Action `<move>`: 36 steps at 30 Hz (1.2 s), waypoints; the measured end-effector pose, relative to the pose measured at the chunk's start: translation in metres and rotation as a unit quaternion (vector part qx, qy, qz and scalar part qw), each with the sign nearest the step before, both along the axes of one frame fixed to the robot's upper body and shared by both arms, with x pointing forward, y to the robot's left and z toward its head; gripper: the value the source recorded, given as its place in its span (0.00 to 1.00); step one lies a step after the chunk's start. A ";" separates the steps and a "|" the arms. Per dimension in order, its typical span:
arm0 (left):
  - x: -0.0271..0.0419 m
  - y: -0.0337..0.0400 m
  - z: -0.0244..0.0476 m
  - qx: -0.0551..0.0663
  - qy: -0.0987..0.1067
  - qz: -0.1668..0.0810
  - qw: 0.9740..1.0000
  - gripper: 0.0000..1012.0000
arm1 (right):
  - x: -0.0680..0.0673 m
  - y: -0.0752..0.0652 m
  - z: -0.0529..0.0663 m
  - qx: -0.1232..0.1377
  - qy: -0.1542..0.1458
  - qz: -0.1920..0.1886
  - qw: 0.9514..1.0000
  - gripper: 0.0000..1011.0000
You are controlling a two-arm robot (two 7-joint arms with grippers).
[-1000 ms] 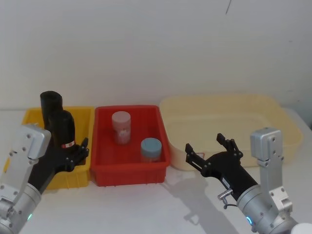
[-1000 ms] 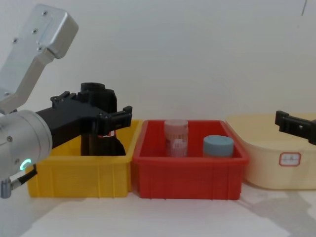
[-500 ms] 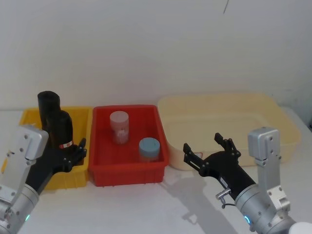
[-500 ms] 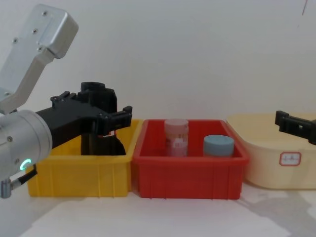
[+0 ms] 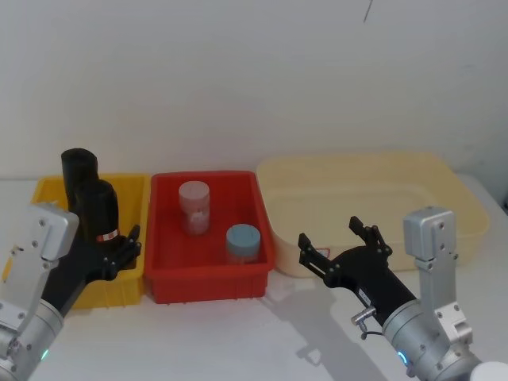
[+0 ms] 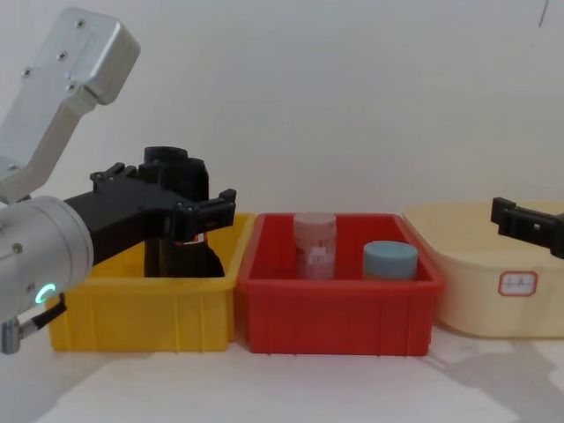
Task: Pick up the garbage bag with the one hand and transfer it to the other hand.
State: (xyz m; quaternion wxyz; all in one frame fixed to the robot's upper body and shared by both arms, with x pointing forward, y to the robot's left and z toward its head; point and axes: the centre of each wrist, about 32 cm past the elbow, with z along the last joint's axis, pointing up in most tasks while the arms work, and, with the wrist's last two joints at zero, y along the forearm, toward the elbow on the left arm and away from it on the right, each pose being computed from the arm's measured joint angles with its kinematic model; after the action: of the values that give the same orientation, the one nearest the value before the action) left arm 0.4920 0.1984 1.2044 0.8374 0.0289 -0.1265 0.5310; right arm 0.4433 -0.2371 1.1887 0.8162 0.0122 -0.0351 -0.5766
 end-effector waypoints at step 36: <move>0.0000 0.0000 0.0000 0.000 0.000 0.000 1.000 0.99 | 0.000 0.000 0.000 0.000 0.000 0.000 1.000 0.99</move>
State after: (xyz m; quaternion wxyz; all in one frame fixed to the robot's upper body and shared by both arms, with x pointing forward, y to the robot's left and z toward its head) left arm 0.4920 0.1984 1.2044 0.8373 0.0289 -0.1265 0.5311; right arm 0.4433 -0.2371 1.1887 0.8162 0.0122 -0.0351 -0.5766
